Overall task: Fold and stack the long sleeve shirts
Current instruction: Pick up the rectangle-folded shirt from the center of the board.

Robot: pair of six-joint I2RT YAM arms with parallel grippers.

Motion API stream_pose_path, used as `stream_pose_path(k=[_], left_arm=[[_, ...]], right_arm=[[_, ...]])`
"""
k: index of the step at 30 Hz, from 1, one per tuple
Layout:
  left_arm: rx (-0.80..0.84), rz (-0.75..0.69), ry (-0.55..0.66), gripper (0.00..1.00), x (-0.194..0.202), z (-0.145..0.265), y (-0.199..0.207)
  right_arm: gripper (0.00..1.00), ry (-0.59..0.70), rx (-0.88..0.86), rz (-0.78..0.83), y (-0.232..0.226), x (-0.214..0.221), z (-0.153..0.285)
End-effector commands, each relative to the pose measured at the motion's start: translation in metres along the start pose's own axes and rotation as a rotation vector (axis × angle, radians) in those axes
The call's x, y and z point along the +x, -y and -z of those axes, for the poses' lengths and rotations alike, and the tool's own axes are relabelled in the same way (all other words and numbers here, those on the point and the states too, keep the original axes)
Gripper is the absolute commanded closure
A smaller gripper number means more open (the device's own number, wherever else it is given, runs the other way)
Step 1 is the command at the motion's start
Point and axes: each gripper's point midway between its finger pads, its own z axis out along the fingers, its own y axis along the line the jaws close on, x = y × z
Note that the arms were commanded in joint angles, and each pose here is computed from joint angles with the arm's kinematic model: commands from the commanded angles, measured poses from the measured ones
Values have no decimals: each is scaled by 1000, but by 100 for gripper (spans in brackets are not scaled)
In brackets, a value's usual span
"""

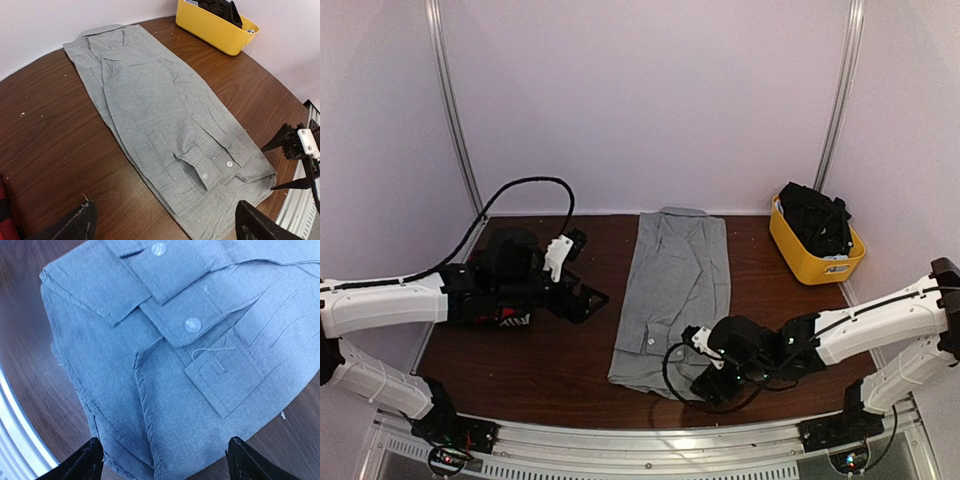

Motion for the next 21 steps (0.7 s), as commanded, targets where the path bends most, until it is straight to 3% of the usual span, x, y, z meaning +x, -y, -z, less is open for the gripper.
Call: stream_pose_path(k=[1,8,11,15,21], left_arm=[[-27,56,10,2,-1,9,-12],[-1,61,-34,3,15,-1,-10],[6,55,-45,2,18,-4,-9],[17,33,-58,3,22,-6,-8],[129,-14,-60,2,32,-11,8]], right_arm=[[13,-54,59,85,-4,8,-8],[15,-117,40,107,-13,24,-19],[22,-147,55,109,-12,31,-24],[39,-176,87,108,-9,38,-28],[81,-180,117,90,-7,42,-23]])
